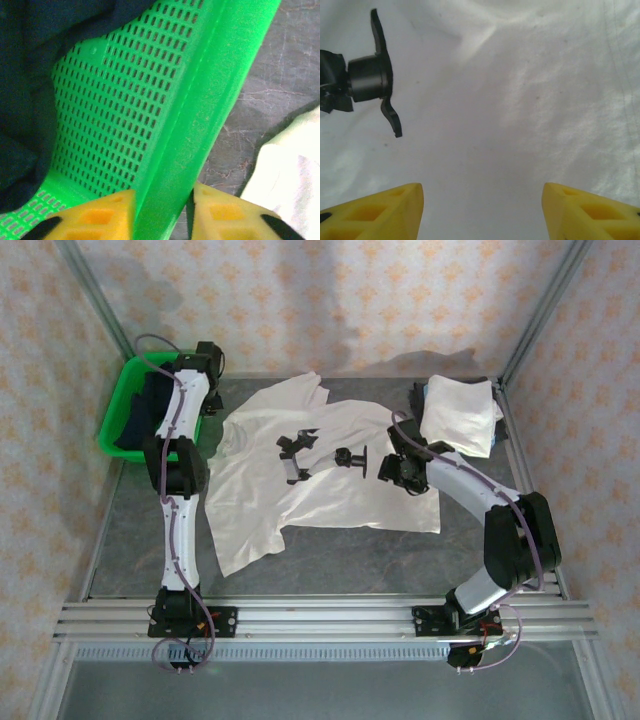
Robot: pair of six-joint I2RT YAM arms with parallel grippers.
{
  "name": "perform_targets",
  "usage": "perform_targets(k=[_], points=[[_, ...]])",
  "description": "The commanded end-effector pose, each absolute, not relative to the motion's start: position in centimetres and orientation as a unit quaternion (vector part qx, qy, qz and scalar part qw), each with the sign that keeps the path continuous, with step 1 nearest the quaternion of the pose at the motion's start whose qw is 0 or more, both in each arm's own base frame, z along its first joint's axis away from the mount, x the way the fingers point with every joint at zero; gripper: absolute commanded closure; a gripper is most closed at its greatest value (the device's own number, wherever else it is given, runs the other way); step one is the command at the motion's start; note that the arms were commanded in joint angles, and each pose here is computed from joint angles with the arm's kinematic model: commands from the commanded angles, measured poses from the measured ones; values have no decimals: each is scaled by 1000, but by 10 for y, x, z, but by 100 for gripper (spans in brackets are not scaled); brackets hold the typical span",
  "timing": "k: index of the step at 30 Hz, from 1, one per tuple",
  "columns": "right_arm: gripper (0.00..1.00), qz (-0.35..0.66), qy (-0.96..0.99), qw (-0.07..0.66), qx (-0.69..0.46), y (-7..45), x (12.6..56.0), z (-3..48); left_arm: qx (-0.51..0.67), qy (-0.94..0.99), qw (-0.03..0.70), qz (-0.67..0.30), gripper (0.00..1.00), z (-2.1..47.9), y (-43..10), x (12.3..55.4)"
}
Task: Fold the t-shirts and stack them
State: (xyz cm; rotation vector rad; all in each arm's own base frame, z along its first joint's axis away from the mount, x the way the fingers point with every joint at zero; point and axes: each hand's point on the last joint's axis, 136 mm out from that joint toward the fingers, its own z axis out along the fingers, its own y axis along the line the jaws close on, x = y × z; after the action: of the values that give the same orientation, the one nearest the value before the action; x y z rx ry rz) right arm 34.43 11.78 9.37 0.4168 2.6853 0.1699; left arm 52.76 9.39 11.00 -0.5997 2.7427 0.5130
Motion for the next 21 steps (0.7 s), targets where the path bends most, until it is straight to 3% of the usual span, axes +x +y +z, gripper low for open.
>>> perform_targets(k=[1,4,8,14,21], points=[[36,72,954,253,145,121,367,115,-214,937,181,207,55,158,86,521],[36,76,954,255,141,130,382,110,-196,931,212,223,49,191,60,515],[37,77,964,224,123,158,390,82,-170,938,248,172,46,202,6,513],[38,58,973,193,114,177,376,49,-119,966,220,65,46,146,-80,521],[39,47,983,147,97,194,325,18,-123,981,134,69,51,62,-86,501]])
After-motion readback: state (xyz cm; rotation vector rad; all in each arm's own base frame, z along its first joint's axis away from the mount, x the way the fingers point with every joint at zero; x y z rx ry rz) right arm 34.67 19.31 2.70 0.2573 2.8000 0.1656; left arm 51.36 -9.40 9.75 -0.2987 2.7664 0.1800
